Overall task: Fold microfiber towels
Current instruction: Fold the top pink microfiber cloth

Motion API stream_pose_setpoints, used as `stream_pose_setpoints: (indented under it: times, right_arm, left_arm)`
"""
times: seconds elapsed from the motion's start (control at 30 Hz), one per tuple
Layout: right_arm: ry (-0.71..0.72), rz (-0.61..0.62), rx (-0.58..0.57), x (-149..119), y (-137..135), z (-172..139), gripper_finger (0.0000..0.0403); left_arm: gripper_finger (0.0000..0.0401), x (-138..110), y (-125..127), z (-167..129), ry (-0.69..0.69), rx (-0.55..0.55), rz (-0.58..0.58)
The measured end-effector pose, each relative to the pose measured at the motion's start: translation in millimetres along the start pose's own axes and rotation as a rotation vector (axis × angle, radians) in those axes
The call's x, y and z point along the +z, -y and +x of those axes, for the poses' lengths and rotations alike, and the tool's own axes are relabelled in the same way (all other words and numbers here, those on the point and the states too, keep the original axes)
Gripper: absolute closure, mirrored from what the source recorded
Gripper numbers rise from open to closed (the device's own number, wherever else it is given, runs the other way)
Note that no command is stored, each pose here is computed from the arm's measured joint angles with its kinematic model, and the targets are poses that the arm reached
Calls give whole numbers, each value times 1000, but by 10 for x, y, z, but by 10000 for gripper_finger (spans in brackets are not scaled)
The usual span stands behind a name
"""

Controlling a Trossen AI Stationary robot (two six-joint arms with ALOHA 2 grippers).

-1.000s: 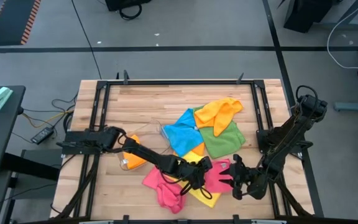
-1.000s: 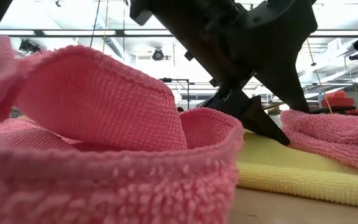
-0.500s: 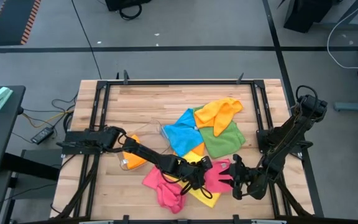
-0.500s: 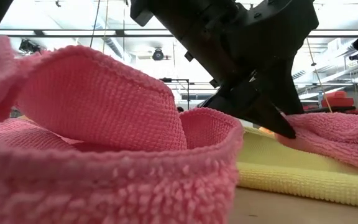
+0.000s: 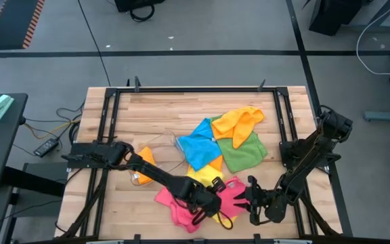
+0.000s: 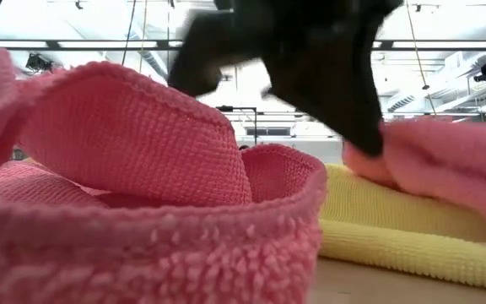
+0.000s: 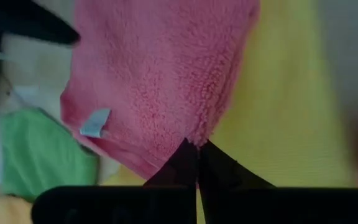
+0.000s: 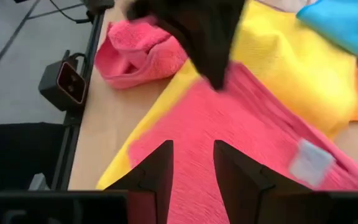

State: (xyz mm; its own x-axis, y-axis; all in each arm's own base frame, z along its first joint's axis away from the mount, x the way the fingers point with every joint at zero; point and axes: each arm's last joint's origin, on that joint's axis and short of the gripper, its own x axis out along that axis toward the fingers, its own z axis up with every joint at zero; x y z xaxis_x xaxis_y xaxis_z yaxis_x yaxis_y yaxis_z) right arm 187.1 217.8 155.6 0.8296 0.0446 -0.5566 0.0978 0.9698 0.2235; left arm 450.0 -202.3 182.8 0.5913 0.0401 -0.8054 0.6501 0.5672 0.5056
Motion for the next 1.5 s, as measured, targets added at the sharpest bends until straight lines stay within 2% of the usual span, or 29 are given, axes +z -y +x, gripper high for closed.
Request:
stream_pose_setpoints:
  times: [0.2, 0.3, 0.5, 0.7, 0.83, 0.93, 1.03, 1.17, 1.37, 1.5]
  right_arm:
    - [39, -102, 62, 230, -246, -21, 282]
    - [50, -168, 64, 318, -427, 80, 282]
    - [-15, -314, 26, 247, -826, 447, 282]
    - [-74, -386, -44, 130, -1002, 701, 272]
    - [-88, -396, -30, 105, -1068, 770, 252]
    - [-126, -452, -24, 92, -1089, 783, 233]
    - [-178, -606, -42, 30, -1085, 781, 217]
    - [-227, -840, -42, -90, -1093, 742, 205]
    - [-326, -889, -154, -111, -975, 530, 203]
    - [-357, -940, -170, -122, -947, 490, 203]
  left_arm:
    - [381, 105, -93, -188, 2, -16, -174]
    - [387, 79, -89, -180, 8, -82, -225]
    - [389, 13, 102, -98, -40, -144, -245]
    - [365, -15, 274, -53, -80, -164, -285]
    - [381, -3, 325, -71, -97, -178, -351]
    - [392, 12, 356, -81, -100, -182, -367]
    - [390, 14, 370, -85, -104, -185, -364]
    - [365, 20, 375, -85, -100, -185, -364]
    - [354, 42, 417, -101, -103, -188, -391]
    - [363, 45, 429, -105, -106, -190, -402]
